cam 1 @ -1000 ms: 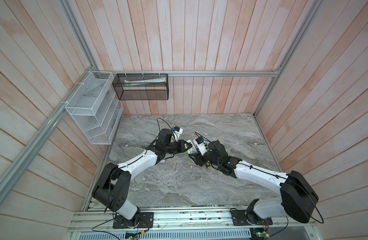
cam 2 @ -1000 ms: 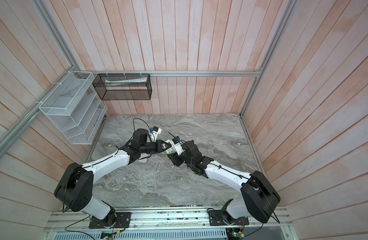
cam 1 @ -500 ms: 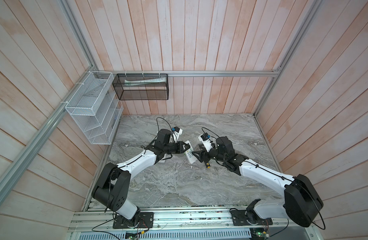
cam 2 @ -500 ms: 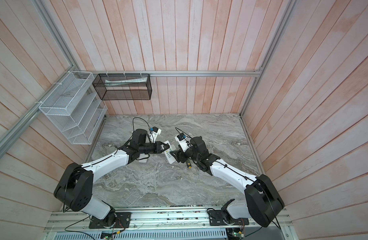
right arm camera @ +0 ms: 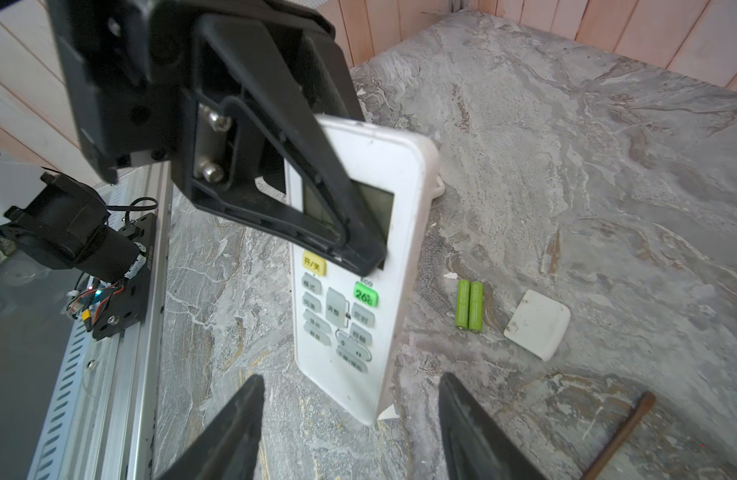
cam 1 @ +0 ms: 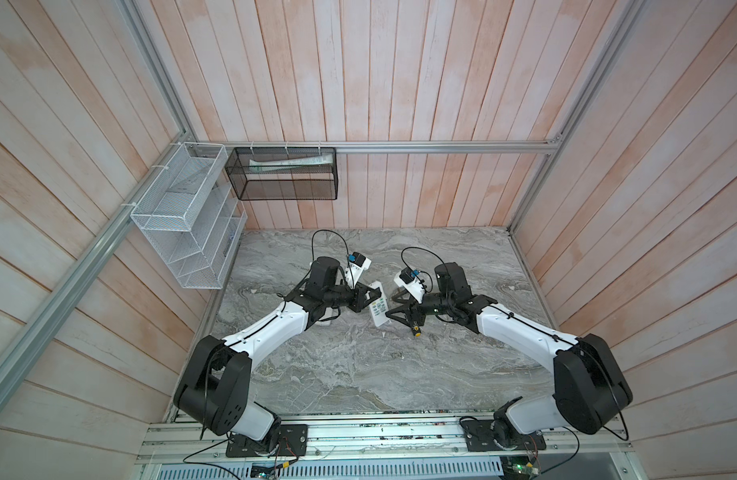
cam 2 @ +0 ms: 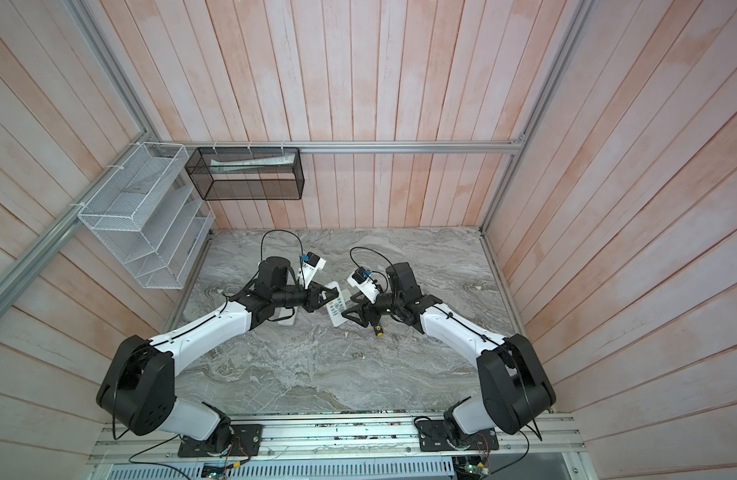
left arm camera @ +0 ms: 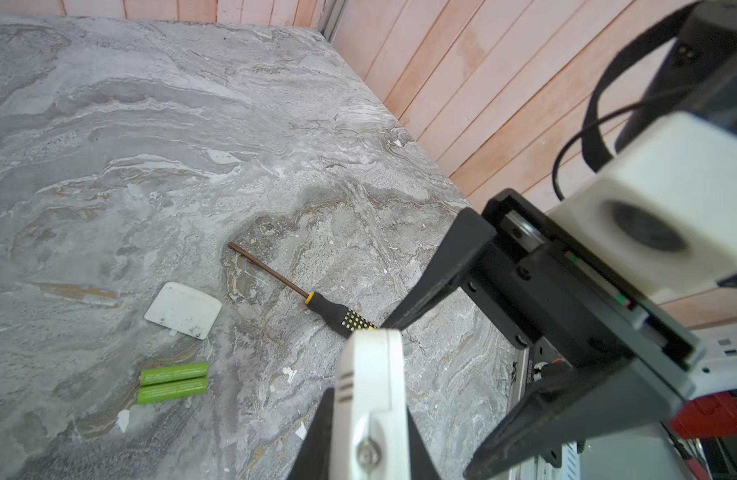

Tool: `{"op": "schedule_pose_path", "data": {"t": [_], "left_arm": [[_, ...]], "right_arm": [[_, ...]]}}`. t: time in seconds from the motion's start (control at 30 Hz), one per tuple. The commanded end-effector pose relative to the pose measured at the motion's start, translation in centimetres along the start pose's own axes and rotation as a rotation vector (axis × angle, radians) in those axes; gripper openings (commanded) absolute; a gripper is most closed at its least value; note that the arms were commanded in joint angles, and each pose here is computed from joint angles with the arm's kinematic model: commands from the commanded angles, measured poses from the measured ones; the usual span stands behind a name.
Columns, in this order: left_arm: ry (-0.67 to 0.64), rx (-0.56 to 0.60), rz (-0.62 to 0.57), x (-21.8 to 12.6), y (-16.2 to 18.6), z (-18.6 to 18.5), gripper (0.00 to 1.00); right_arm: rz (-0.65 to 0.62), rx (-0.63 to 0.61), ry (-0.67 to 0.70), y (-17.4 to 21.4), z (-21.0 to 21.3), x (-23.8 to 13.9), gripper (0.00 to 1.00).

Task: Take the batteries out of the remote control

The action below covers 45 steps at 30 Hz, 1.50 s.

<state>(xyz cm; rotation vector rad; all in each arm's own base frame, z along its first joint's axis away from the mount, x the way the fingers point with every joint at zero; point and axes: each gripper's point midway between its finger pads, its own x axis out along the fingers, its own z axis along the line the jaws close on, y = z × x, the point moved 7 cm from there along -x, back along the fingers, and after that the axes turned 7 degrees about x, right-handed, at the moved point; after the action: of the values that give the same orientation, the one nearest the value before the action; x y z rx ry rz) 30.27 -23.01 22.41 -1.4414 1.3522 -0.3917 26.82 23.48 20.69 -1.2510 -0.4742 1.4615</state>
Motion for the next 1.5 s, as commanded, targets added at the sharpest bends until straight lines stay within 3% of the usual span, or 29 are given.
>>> {"op": "schedule_pose_path", "data": {"t": [0.0, 0.27, 0.7, 1.23, 1.4, 1.47], "left_arm": [[0.081, 0.111, -0.046, -0.8, -1.7, -1.2, 0.03], [0.208, 0.167, -0.124, -1.8, -3.3, -3.0, 0.02], [0.283, 0.209, -0.165, -2.9, -4.3, -3.9, 0.02], [0.255, 0.221, -0.178, -3.5, -4.5, -3.8, 0.03], [0.217, 0.205, -0.176, -3.5, -4.4, -3.4, 0.25], [0.193, 0.189, -0.176, -3.5, -4.5, -3.2, 0.4]], "right_arm": [[-0.004, -0.035, -0.067, -0.8, 0.3, 0.0, 0.66], [0.006, -0.033, -0.137, -1.3, 0.2, 0.6, 0.61], [-0.025, -0.045, -0.335, -2.3, 1.7, 0.5, 0.4], [-0.037, -0.046, -0.373, -3.1, 2.0, 0.4, 0.13], [-0.038, -0.048, -0.351, -3.3, 1.8, 0.4, 0.11], [-0.04, -0.045, -0.319, -3.3, 1.6, 0.4, 0.1]]}}
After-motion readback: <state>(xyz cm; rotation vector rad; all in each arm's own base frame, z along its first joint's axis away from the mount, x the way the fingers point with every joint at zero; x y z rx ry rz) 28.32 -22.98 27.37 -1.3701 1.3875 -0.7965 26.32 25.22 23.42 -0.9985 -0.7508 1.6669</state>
